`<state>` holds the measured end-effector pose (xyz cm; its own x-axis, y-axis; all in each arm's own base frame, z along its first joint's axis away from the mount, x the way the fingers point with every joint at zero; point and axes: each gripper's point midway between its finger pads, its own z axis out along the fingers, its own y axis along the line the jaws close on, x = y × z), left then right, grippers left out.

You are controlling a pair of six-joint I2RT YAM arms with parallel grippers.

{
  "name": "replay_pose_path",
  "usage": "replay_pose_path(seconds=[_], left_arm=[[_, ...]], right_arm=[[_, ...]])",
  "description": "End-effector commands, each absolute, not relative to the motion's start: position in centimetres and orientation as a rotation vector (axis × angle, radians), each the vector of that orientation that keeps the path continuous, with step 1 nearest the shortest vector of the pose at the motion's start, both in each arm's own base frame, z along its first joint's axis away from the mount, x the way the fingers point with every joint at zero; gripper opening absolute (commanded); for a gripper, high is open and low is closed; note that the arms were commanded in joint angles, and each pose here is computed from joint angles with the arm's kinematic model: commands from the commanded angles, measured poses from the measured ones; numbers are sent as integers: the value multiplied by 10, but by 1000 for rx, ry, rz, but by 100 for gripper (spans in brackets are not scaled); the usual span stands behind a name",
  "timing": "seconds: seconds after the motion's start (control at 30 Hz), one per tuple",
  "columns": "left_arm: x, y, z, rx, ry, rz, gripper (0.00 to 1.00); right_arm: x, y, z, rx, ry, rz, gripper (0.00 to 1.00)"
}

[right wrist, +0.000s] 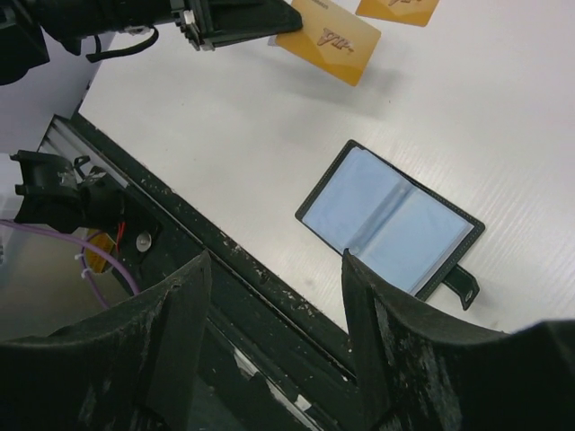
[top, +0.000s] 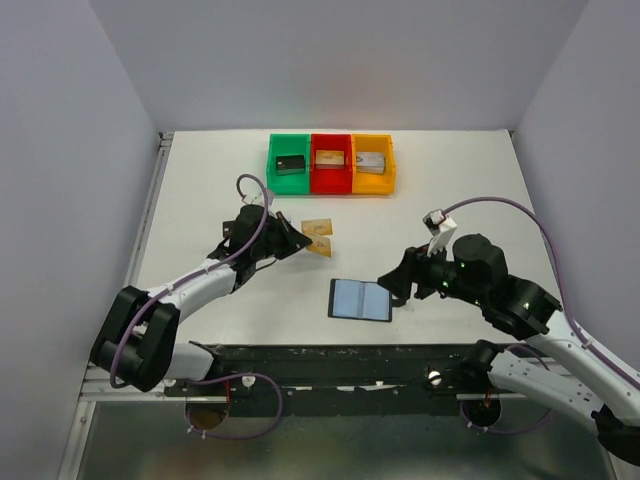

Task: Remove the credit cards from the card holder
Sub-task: Place the credit card at the center of the board.

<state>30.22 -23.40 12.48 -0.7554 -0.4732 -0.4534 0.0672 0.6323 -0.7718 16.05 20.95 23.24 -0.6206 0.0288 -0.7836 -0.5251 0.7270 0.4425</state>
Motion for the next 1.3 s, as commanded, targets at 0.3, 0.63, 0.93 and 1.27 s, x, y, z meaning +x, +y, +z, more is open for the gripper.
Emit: replay_pose_path(seconds=[0.3, 0.63, 0.93, 1.27], left_arm=[[340, -235, 99, -462, 2206, -1020, 0], [351, -241, 88, -488, 2213, -1039, 0], [352, -245, 78, -510, 2231, -1056, 0], [349, -244, 68, -515, 2257, -1048, 18]], right_arm=[[157, 217, 221, -375, 2114, 903, 67], [155, 219, 207, -371, 2138, 921, 67], [157, 219, 202, -372, 2151, 899, 67], [159, 218, 198, -371, 2167, 878, 67]])
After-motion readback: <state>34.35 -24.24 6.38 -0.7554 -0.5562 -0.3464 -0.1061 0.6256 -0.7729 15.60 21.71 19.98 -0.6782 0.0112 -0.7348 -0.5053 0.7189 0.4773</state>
